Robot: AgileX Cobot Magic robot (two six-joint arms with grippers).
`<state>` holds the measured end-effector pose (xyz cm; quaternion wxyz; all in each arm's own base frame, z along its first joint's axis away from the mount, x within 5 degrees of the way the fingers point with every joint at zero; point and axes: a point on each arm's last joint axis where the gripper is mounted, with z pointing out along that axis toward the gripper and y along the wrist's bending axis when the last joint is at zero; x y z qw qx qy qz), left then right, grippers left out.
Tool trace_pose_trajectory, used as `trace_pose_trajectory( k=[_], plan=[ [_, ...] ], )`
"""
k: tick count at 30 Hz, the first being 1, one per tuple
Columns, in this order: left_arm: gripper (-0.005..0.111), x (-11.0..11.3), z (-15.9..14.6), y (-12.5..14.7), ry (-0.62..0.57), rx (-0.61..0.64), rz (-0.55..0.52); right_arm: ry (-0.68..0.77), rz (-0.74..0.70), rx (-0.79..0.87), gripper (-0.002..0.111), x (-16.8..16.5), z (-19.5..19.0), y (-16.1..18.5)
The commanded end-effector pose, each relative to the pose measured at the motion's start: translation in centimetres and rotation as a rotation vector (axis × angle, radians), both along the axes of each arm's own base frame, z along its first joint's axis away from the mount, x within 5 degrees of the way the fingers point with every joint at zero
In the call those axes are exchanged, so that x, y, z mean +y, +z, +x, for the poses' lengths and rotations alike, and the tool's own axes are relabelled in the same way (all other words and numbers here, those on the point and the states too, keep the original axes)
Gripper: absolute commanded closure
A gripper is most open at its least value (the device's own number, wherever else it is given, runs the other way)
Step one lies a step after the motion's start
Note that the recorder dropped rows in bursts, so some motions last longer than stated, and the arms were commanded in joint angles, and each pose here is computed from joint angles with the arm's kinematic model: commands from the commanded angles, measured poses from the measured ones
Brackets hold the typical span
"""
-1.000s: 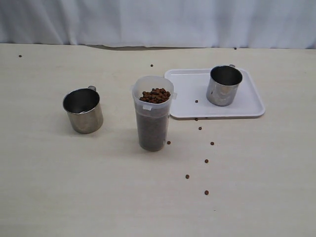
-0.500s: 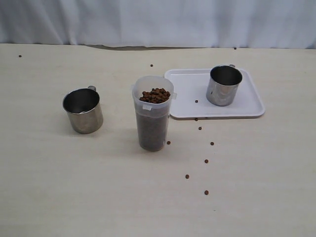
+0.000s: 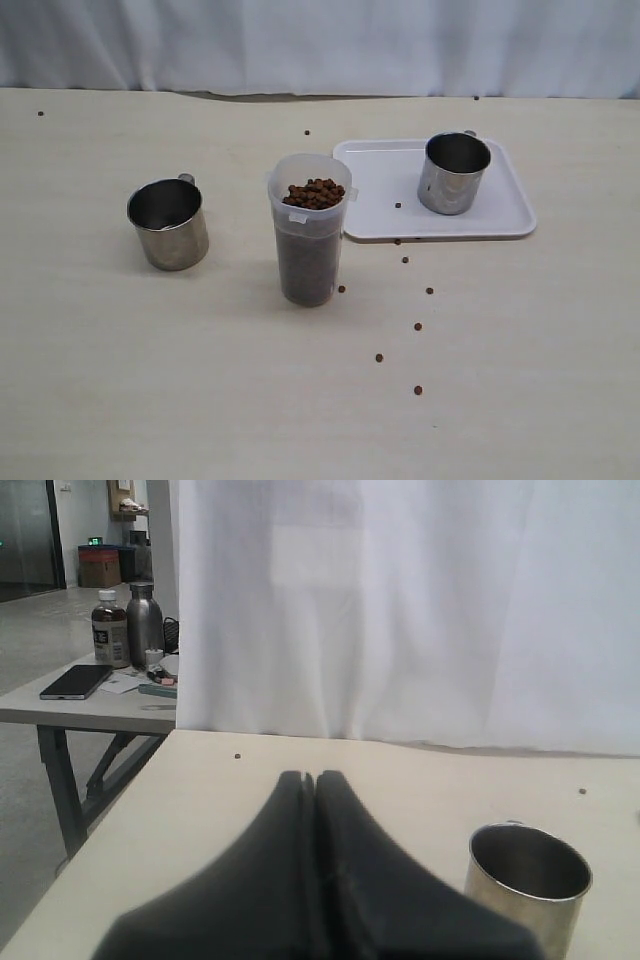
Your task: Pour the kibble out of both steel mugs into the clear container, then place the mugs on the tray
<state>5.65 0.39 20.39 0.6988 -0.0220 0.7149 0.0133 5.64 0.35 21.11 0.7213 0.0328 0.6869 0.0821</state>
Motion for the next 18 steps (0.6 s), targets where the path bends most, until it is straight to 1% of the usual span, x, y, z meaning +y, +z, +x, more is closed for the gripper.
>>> trace_pose_trajectory(
  k=[1, 10, 11, 13, 14, 16, 17, 18],
  plan=[
    [0.107, -0.1, 0.0, 0.1, -0.012, -0.017, -0.001, -0.006, 0.005, 0.006, 0.103, 0.0, 0.0, -0.1],
    [0.107, -0.1, 0.0, 0.1, -0.011, -0.014, -0.003, -0.006, 0.005, 0.006, 0.103, 0.0, 0.0, -0.1],
    [0.107, -0.1, 0.0, 0.1, -0.011, -0.014, 0.014, -0.006, 0.005, 0.006, 0.103, 0.0, 0.0, -0.1],
    [0.107, -0.2, 0.0, 0.6, -0.025, -0.073, 0.093, -0.006, 0.005, 0.006, 0.103, 0.0, 0.0, -0.1],
    [0.107, -0.3, 0.0, 0.9, -0.034, -0.101, 0.097, -0.006, 0.005, 0.006, 0.103, 0.0, 0.0, -0.1],
    [0.107, -0.5, -0.1, 1.4, -0.053, -0.163, 0.068, -0.006, 0.005, 0.006, 0.103, 0.0, 0.0, -0.1],
    [0.107, -0.6, -0.1, 1.6, -0.063, -0.188, 0.028, -0.006, 0.005, 0.006, 0.103, 0.0, 0.0, -0.1],
    [0.107, -0.7, -0.2, 2.0, -0.081, -0.232, -0.046, -0.006, 0.005, 0.006, 0.103, 0.0, 0.0, -0.1]
  ],
)
